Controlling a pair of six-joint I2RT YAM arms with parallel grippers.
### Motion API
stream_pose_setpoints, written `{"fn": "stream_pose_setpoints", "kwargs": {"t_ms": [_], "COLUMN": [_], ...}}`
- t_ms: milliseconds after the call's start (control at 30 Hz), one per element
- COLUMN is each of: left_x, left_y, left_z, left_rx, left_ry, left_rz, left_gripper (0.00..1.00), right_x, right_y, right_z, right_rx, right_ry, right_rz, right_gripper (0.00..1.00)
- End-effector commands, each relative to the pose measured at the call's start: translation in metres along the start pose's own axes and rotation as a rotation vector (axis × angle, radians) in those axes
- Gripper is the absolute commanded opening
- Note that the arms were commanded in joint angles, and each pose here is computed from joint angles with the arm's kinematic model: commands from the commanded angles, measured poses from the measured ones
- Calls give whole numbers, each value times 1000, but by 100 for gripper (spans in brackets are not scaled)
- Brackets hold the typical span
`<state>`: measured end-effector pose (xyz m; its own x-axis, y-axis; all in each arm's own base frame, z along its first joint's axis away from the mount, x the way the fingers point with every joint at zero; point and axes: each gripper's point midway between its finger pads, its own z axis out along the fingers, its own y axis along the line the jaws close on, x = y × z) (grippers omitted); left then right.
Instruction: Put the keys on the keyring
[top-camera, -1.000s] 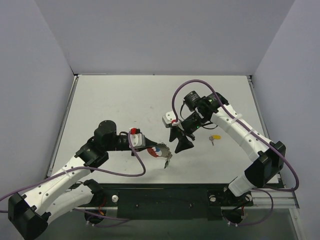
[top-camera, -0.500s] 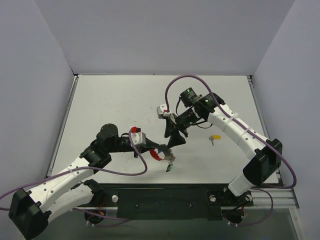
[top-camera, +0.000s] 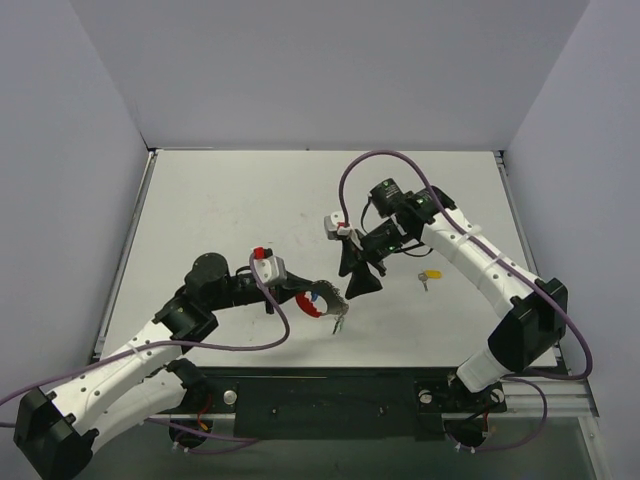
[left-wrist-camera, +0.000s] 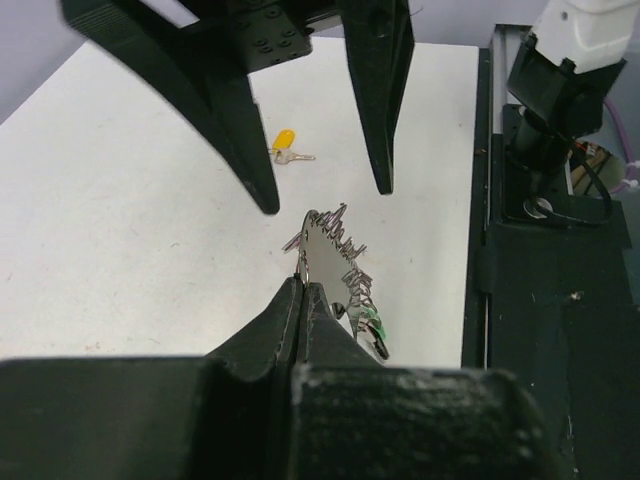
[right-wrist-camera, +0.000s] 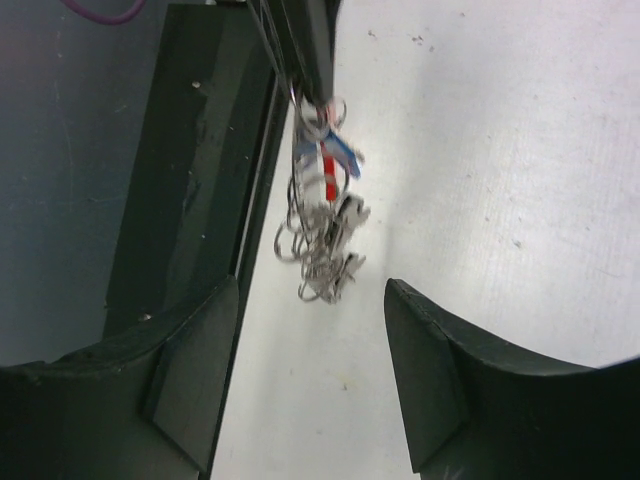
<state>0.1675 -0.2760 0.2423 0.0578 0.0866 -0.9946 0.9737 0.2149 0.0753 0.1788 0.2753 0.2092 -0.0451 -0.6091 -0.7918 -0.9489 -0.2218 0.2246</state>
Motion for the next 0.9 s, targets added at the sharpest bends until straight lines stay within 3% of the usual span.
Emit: {"fn": "stream_pose_setpoints", "kwargs": {"t_ms": [0, 167, 300, 533, 867], "left_x": [-21, -20, -21, -25, -28], "left_y": [14, 17, 17, 15, 17], "left_z": [-6, -9, -10, -11, -13], "left_rx": [-130, -180, -189, -187, -197], "left_ry": [-71, -132, -153, -182, -192], "left_rz": [-128, -223, -259, -267, -263], "left_gripper": [0, 0, 0, 0, 0], "right_x": [17, 24, 22, 32, 42], "right_y": [14, 32, 23, -1, -8], "right_z": [-28, -21, -10, 6, 15], "right_rx": [9, -80, -89, -11, -1], "right_ry": [-6, -42, 0, 51, 86], "right_rz": [-78, -145, -127, 1, 26], "right_gripper": [56, 52, 42, 44, 41]}}
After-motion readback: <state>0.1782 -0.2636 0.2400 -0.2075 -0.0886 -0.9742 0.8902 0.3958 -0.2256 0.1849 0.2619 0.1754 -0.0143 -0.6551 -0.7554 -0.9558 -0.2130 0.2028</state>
